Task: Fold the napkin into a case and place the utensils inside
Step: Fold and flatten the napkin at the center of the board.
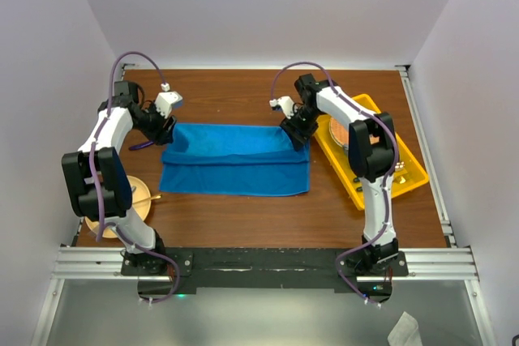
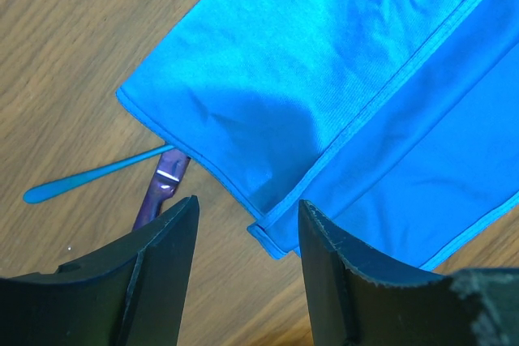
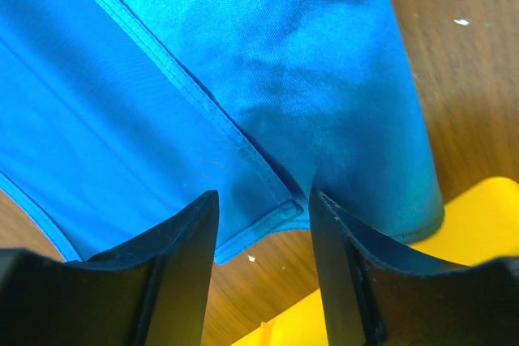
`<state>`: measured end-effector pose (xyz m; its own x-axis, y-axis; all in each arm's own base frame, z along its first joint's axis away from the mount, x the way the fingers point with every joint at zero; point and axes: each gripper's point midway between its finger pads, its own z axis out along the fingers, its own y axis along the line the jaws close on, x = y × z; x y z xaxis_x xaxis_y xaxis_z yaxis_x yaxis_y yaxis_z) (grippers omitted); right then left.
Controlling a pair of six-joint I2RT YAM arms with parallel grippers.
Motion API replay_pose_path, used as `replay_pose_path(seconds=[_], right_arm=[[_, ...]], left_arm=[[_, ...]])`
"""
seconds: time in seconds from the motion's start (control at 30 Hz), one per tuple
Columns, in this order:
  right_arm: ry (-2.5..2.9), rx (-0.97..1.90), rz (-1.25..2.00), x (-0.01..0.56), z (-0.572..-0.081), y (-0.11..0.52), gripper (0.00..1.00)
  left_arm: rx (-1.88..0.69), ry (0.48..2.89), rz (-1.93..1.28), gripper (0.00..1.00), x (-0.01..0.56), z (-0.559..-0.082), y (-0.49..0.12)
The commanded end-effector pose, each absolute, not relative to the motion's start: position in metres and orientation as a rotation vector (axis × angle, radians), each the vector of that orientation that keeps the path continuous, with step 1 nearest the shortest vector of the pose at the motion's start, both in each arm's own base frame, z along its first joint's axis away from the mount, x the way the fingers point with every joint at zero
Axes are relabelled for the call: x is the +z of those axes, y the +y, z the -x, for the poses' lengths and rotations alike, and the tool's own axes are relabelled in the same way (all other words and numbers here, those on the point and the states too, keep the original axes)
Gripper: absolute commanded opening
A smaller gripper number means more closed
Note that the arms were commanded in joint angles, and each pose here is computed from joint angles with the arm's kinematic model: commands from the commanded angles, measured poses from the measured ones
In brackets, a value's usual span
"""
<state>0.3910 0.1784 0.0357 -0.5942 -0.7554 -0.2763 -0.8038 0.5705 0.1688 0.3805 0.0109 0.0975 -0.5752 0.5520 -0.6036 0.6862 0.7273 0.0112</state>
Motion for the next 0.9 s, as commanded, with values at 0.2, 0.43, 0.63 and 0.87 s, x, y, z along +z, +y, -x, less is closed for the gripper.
replay_pose_path(seconds=[0.2, 0.43, 0.63, 0.87], right_arm=[[2.640, 0.366, 1.324, 0.039, -0.395, 0.171, 0.29], [2.577, 0.427, 1.339, 0.070, -0.388, 0.178, 0.00], [2.568, 0.516, 1.392, 0.079, -0.366, 0.178, 0.00], [2.584, 0.546, 1.421, 0.076, -0.353, 0.176, 0.00]], left_arm=[[-0.282, 2.298, -0.926, 0.57, 0.108, -0.398, 0.010], [-0.293, 2.310, -0.932, 0.52, 0.105, -0.398, 0.010], [-0.307, 2.320, -0.934, 0.49, 0.100, -0.399, 0.010], [-0.310, 2.330, -0.933, 0.49, 0.097, -0.402, 0.011]])
